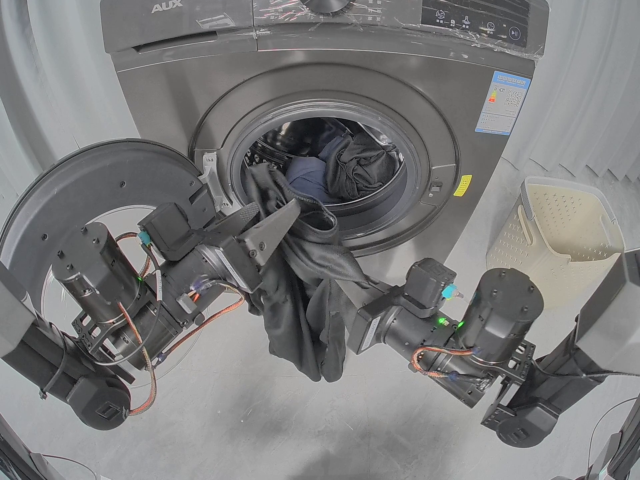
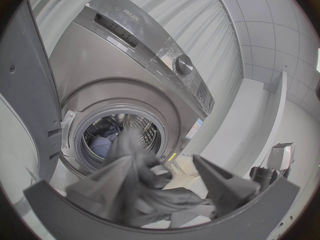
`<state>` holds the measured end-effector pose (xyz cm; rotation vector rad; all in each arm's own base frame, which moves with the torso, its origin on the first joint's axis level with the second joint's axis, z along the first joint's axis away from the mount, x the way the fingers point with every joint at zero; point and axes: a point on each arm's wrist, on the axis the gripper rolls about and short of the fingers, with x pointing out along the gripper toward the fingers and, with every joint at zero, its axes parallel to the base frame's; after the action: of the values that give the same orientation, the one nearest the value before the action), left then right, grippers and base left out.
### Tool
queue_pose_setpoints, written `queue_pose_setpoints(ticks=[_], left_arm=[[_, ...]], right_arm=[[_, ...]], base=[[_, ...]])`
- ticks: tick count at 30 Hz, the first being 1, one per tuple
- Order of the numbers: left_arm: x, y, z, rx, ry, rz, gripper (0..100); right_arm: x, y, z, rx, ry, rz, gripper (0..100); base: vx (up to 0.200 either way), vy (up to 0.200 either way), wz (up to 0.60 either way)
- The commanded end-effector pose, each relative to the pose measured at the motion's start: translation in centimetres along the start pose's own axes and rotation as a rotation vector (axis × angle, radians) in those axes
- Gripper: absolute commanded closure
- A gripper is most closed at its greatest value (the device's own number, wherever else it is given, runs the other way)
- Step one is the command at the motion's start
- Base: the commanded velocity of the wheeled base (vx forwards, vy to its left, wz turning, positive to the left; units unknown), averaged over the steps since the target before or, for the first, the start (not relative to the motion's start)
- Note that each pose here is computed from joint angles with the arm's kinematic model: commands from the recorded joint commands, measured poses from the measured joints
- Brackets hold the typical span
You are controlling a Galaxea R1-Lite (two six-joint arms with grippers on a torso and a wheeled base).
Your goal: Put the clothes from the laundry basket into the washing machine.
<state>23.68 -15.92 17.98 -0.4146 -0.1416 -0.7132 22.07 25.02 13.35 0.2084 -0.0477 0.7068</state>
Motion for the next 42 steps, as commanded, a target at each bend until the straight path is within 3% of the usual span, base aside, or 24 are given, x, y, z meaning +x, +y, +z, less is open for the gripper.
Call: queue_pose_setpoints(ticks=[1, 6, 19, 29, 35, 42], left_arm=[[0.3, 1.1, -0.9, 0.001, 0.026, 0.039, 0], [0.4, 2.6, -1.9, 0.005, 0.055, 0.084, 0], [0.0, 3.2, -3.8, 0.001, 0.116, 0.104, 0], [-0.8, 5.0, -5.7, 0.009, 0.198, 0.161, 0], [-0.9, 6.1, -7.1, 0.01, 0.248, 0.193, 0], [-1.5, 6.8, -10.2, 0.056, 0.366, 0.212, 0]], right_arm=[[-2.3, 0.0, 2.2, 0.006, -0.033, 0.009, 100], [-3.1, -0.2, 3.3, 0.01, -0.059, 0.005, 100], [-3.1, -0.1, 4.3, 0.014, -0.099, 0.015, 100], [-3.8, -0.1, 5.3, 0.023, -0.124, 0.029, 100], [-4.1, 0.2, 6.4, 0.027, -0.157, 0.079, 100], [-3.8, 0.7, 7.1, 0.035, -0.196, 0.101, 100]], base=[[0.0, 0.0, 0.0], [0.0, 0.0, 0.0], [0.0, 0.0, 0.0], [0.0, 0.0, 0.0], [0.0, 0.0, 0.0], [0.0, 0.0, 0.0]])
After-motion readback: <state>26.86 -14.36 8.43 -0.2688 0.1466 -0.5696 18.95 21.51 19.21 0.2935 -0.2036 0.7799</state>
